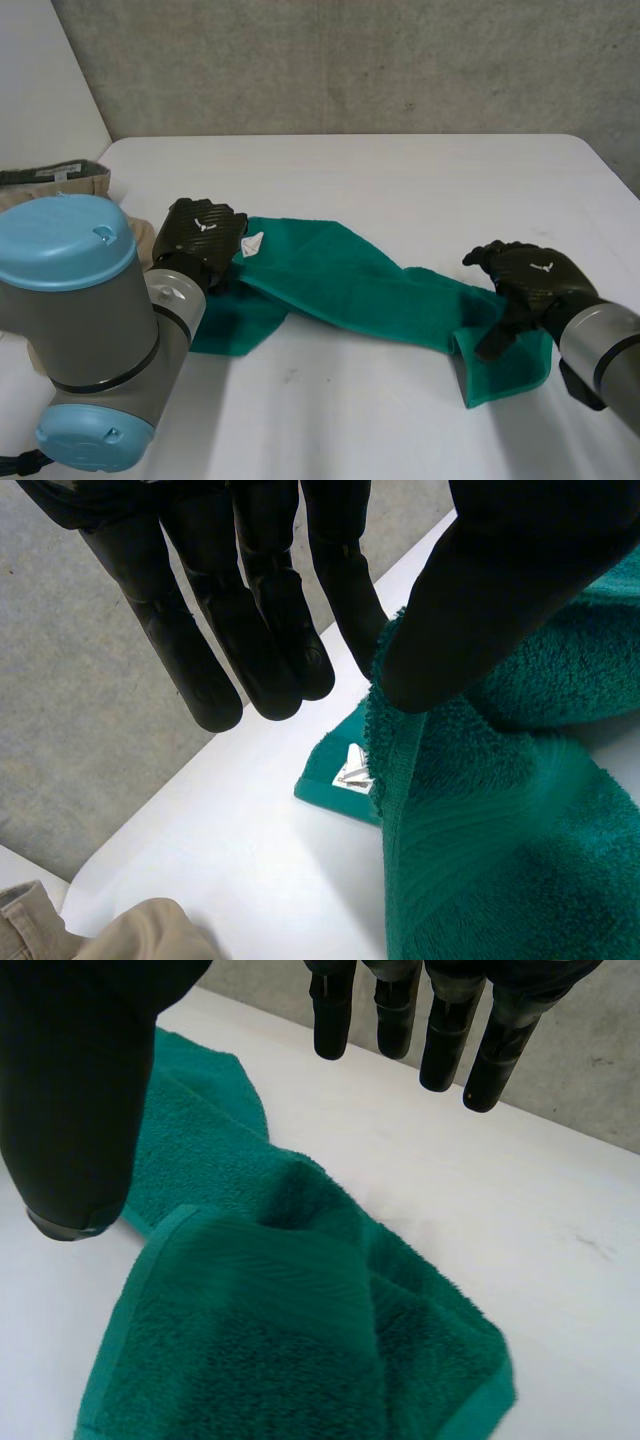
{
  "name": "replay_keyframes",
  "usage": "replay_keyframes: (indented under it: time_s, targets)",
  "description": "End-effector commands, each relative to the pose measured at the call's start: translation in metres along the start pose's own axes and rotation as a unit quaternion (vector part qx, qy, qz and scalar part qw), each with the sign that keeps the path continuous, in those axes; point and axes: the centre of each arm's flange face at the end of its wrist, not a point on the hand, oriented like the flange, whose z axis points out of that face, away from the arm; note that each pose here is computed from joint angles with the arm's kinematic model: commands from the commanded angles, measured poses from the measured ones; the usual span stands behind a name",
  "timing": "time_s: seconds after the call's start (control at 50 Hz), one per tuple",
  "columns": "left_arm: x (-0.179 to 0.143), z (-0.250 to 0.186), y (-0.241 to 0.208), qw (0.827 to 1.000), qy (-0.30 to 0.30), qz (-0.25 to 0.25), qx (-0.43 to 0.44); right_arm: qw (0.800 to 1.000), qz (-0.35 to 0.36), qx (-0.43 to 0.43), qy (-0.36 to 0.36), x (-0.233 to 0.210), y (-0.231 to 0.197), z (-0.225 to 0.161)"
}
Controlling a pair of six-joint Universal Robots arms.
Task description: Fold the laundry.
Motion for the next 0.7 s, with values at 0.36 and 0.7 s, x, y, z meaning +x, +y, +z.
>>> replay_keyframes:
  time_s: [0.36,0.7]
  targets:
    - [0.000,0.001,0.003,1.000,0.000,0.000,-0.004,0.997,-0.046,0.006,0.068,-0.025,0.052,0.050]
    - [-0.002,-0.003,0.006,1.000,-0.002,0.002,-0.012,0.978,-0.177,0.040,0.105,0.023,0.026,0.066]
